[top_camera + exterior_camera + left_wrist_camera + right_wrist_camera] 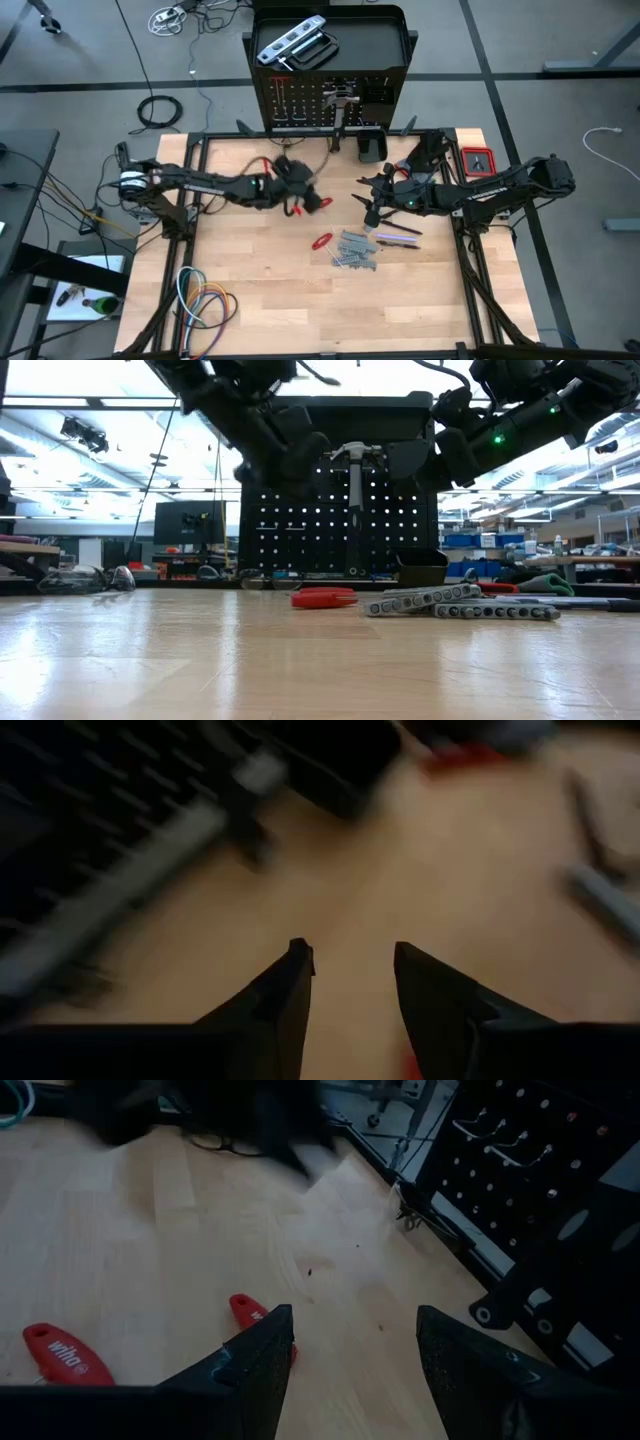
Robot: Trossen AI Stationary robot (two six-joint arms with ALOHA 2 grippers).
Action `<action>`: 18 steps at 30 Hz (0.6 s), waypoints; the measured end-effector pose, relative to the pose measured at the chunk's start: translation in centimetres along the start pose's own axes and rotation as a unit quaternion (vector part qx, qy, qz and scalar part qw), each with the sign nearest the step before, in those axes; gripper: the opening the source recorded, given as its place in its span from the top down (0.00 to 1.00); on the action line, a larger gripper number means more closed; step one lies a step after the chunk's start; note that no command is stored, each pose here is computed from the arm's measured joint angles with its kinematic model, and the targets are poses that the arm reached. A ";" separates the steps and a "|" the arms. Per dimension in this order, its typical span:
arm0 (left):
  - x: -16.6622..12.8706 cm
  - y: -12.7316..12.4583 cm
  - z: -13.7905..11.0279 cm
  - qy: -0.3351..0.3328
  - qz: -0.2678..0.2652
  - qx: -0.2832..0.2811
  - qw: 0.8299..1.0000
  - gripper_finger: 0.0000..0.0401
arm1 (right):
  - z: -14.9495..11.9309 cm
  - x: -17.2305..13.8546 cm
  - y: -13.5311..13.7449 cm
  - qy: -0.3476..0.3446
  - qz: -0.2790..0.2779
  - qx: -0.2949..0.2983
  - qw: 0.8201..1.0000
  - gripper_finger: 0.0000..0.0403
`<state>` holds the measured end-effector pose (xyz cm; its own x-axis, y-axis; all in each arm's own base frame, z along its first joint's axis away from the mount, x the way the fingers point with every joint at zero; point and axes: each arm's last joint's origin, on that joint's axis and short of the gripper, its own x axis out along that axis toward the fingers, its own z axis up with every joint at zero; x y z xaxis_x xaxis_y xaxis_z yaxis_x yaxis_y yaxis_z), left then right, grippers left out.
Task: Hang tools onto peg board
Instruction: Hang the top allen wrench onto the peg board
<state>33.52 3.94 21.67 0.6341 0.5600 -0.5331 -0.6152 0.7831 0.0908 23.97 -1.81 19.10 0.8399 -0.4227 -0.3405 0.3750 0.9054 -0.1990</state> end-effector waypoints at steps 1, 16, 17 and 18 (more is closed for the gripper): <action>0.3 -0.6 -0.6 0.012 -0.019 -0.005 1.000 0.63 | 0.0 0.0 0.0 0.000 0.002 0.000 1.000 0.46; 4.5 -3.8 -6.5 0.115 -0.035 0.004 0.993 0.63 | 0.1 0.0 0.0 -0.003 0.005 -0.008 1.000 0.46; 4.7 -3.7 -6.6 0.117 -0.034 0.016 0.992 0.63 | 0.1 0.0 0.0 -0.004 0.005 -0.008 1.000 0.46; 4.8 -3.6 -6.7 0.119 -0.035 0.030 0.992 0.63 | 0.1 0.0 0.0 -0.006 0.005 -0.007 1.000 0.46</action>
<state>35.67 2.01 13.15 0.5410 0.4305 -0.7225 -0.5404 0.8362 0.0936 24.02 -1.85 19.20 0.8476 -0.4140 -0.3318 0.3620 0.9085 -0.2089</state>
